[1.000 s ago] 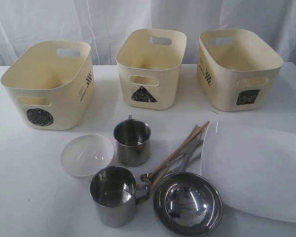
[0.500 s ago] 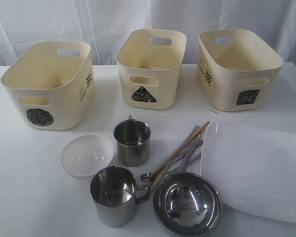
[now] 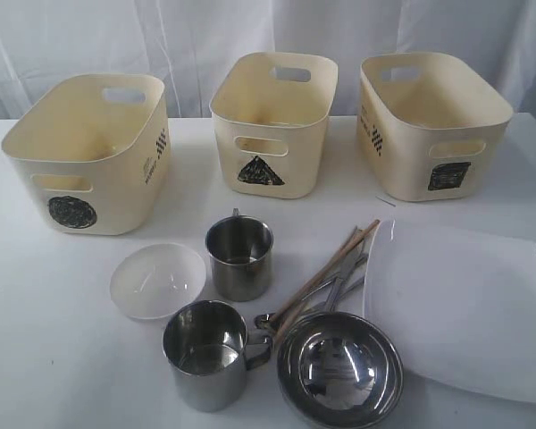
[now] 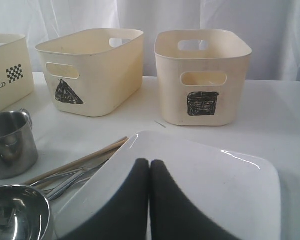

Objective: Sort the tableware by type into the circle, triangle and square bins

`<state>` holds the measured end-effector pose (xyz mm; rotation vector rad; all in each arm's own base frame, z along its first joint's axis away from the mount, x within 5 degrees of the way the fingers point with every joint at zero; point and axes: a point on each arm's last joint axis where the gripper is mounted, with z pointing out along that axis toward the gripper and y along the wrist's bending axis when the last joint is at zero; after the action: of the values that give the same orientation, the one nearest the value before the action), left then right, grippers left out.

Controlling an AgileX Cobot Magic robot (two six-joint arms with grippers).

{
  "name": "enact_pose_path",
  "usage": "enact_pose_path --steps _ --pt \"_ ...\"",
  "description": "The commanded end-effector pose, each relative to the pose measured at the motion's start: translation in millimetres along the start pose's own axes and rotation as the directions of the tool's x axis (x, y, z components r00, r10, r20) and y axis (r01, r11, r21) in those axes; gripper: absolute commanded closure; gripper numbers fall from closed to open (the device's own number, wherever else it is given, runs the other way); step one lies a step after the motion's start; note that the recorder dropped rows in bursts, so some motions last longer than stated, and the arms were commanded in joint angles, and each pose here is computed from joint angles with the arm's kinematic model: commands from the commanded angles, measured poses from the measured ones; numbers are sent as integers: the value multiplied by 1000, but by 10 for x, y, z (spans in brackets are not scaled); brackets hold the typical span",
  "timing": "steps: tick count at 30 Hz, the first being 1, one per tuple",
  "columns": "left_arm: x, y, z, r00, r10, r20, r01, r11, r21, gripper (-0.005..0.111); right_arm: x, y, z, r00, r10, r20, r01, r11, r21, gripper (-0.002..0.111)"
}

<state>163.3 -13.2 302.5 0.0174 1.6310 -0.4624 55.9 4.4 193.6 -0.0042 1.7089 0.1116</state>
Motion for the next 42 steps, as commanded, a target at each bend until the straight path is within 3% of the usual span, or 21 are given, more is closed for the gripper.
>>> enact_pose_path --steps 1,4,6,8,11,15,18,23,28,35,42 --pt "63 69 -8 990 119 77 -114 991 -76 63 5 -4 -3 1000 1 3 -1 1000 6 108" --pt "167 148 -12 976 219 19 -211 957 -199 63 5 -4 -3 1000 1 3 -1 1000 6 108" --pt "223 139 -20 955 290 -68 -298 926 -231 63 5 -4 -3 1000 1 3 -1 1000 6 108" --pt "256 79 -24 939 311 -144 -336 918 -210 63 5 -4 -3 1000 1 3 -1 1000 6 108" --pt "294 -70 -43 925 254 -284 -302 943 -141 63 5 -4 -3 1000 31 4 -31 1000 6 108" --pt "282 -277 -95 828 243 -506 -304 952 -40 63 5 -4 -3 1000 31 4 -31 1000 6 108" --pt "166 -403 -110 806 260 -531 -302 953 9 63 5 -4 -3 1000 31 4 -31 1000 6 108" --pt "26 -478 51 761 236 -604 -294 956 2 63 5 -4 -3 1000 31 4 -31 1000 6 108" --pt "83 -527 390 681 228 -695 -305 952 13 63 5 -4 -3 1000 31 4 -31 1000 6 108" --pt "188 -735 761 623 231 -748 -280 958 62 63 5 -4 -3 1000 31 4 -31 1000 6 108" --pt "383 -841 1038 569 135 -812 -185 982 34 63 5 -4 -3 1000 31 4 -31 1000 6 108"
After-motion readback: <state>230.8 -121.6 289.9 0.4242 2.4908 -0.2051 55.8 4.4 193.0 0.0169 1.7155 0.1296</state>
